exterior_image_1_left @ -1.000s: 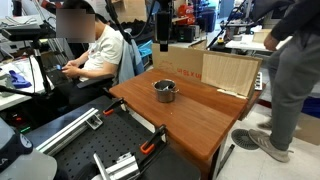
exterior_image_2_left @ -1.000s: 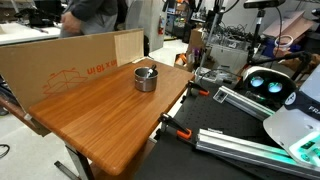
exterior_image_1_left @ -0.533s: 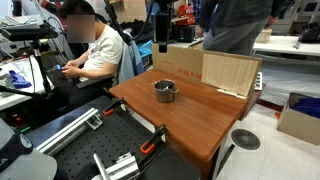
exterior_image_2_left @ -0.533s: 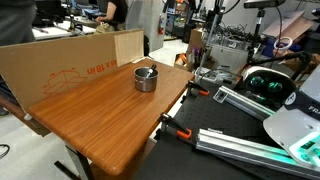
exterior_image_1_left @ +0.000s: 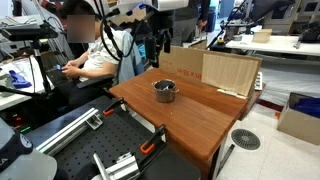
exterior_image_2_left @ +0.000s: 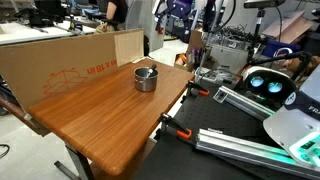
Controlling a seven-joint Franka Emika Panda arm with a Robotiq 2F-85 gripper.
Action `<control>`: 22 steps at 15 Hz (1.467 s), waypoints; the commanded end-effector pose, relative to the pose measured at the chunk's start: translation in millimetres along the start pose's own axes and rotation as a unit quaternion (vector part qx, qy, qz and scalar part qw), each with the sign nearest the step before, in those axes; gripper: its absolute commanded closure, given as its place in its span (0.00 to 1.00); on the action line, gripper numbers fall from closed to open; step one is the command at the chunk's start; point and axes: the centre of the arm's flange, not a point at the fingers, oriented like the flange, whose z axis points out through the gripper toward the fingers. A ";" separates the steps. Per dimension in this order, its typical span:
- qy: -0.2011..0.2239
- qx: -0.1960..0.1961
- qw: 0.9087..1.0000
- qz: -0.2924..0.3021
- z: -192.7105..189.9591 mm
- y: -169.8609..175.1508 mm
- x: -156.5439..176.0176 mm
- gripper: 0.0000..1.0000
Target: Take the marker out of the pot and set it on the table
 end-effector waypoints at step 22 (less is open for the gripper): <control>0.126 0.053 0.984 0.117 125.7 -26.6 -28.1 0.00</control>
